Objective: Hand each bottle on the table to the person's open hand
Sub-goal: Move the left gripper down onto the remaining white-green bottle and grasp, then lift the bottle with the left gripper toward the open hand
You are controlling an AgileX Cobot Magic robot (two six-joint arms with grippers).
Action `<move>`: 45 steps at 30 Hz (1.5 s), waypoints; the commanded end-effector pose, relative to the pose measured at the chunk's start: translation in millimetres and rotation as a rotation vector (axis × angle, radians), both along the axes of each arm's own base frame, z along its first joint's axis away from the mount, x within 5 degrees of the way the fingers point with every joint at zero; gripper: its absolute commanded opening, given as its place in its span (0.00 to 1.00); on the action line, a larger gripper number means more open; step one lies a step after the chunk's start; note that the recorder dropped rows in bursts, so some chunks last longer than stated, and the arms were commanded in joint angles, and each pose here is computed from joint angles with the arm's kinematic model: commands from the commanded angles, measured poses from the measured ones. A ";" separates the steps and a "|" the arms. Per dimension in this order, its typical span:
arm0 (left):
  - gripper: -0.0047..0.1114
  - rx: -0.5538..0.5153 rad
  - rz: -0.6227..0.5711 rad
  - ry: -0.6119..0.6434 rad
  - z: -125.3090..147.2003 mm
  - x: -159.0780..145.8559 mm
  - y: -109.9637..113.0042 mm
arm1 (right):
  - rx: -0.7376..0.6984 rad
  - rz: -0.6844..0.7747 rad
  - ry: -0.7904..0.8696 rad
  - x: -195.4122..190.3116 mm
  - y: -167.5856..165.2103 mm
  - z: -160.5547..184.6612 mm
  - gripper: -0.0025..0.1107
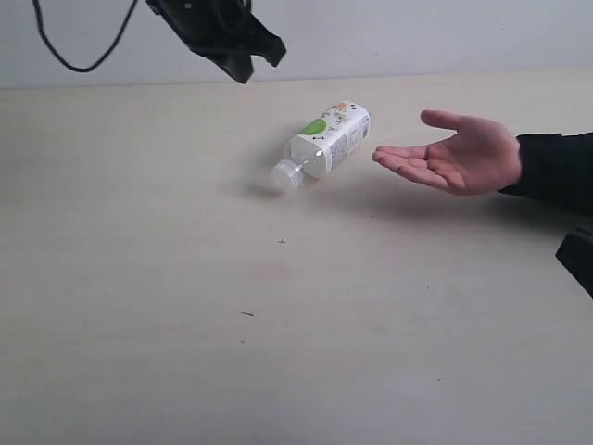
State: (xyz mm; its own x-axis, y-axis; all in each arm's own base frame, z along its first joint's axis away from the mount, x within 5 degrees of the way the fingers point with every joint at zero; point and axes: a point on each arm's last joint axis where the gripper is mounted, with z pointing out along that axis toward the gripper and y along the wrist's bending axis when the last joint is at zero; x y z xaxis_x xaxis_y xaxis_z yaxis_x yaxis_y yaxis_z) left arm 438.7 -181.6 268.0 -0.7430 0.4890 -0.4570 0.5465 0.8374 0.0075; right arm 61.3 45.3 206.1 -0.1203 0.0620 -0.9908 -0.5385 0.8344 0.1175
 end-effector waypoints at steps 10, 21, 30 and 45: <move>0.61 -0.136 -0.033 -0.036 -25.0 20.2 -39.5 | -0.006 0.004 -0.001 -0.5 0.2 -1.5 0.02; 0.76 -0.072 -0.081 -0.129 -59.8 28.1 -64.7 | -0.006 0.004 -0.001 -0.5 0.2 -1.5 0.02; 0.77 -0.046 -0.085 -0.141 -83.7 34.9 -67.4 | -0.006 0.004 -0.001 -0.5 0.2 -1.5 0.02; 0.77 -0.045 -0.080 -0.119 -133.8 42.0 -74.8 | -0.006 0.004 -0.001 -0.5 0.2 -1.5 0.02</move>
State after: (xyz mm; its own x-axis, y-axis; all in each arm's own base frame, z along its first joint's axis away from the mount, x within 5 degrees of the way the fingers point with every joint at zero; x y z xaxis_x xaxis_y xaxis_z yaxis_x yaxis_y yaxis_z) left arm 480.5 -251.2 136.9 -0.6494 0.5258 -0.5494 0.6062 0.7941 0.0435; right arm 61.3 45.3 206.1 -0.1203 0.0620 -0.9908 -0.5385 0.8344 0.1175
